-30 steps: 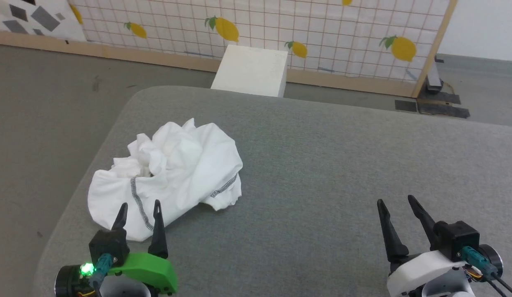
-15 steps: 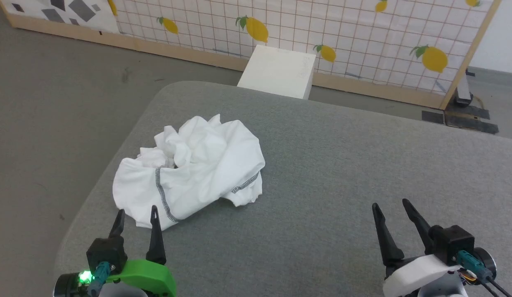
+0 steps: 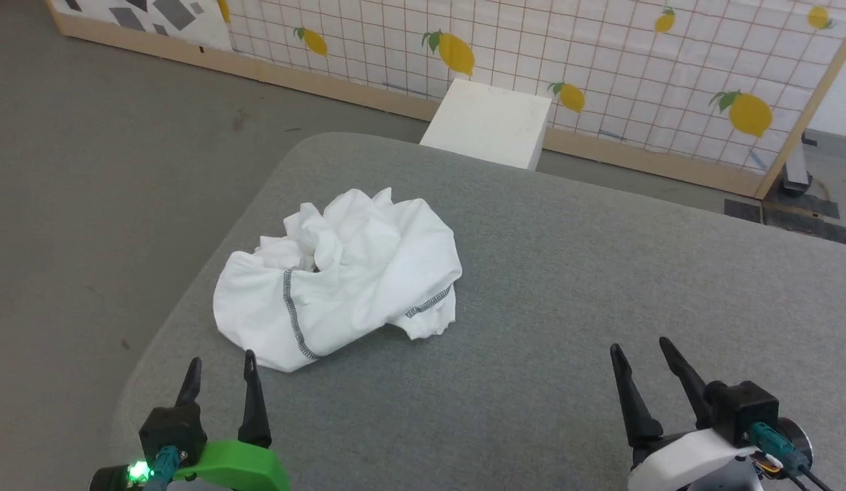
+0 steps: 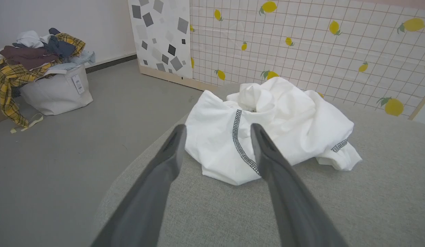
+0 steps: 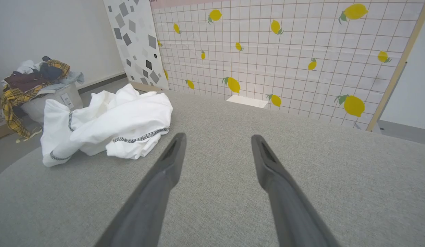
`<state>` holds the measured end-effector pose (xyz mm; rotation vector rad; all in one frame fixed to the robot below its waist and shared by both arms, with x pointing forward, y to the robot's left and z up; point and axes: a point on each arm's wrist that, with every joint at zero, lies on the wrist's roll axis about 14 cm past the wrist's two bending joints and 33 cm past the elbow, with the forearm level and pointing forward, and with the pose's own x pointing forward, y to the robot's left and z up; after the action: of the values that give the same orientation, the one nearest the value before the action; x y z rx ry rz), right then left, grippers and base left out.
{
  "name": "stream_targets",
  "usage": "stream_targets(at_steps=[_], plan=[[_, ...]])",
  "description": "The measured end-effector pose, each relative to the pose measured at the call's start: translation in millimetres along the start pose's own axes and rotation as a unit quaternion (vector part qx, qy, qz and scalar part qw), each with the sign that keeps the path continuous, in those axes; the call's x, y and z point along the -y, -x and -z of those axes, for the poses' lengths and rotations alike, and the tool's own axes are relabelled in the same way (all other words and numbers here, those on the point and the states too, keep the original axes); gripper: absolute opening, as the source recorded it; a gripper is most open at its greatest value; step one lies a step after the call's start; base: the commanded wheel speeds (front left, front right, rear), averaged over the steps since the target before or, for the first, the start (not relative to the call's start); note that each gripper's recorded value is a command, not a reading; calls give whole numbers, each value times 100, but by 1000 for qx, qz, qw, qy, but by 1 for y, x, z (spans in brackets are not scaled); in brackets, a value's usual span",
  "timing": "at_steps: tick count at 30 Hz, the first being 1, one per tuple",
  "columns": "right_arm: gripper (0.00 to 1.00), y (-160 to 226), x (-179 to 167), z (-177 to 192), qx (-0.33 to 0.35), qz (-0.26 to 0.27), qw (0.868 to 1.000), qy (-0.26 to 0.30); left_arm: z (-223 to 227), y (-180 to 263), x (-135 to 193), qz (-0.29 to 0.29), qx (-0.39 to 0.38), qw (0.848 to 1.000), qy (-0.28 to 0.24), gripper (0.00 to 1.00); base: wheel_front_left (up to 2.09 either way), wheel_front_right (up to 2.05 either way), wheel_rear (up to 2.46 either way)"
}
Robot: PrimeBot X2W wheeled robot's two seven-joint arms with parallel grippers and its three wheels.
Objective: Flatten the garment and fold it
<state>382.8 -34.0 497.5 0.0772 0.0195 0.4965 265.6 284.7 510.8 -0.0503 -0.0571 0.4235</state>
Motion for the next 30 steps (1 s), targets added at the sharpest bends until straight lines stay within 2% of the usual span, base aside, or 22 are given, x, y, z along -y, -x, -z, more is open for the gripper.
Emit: stream_targets(at_steps=[30], plan=[[100,-8,-28,15,-7,-43,999,-17,9,28,-36,-68,4,998,17,100,0,0,0]])
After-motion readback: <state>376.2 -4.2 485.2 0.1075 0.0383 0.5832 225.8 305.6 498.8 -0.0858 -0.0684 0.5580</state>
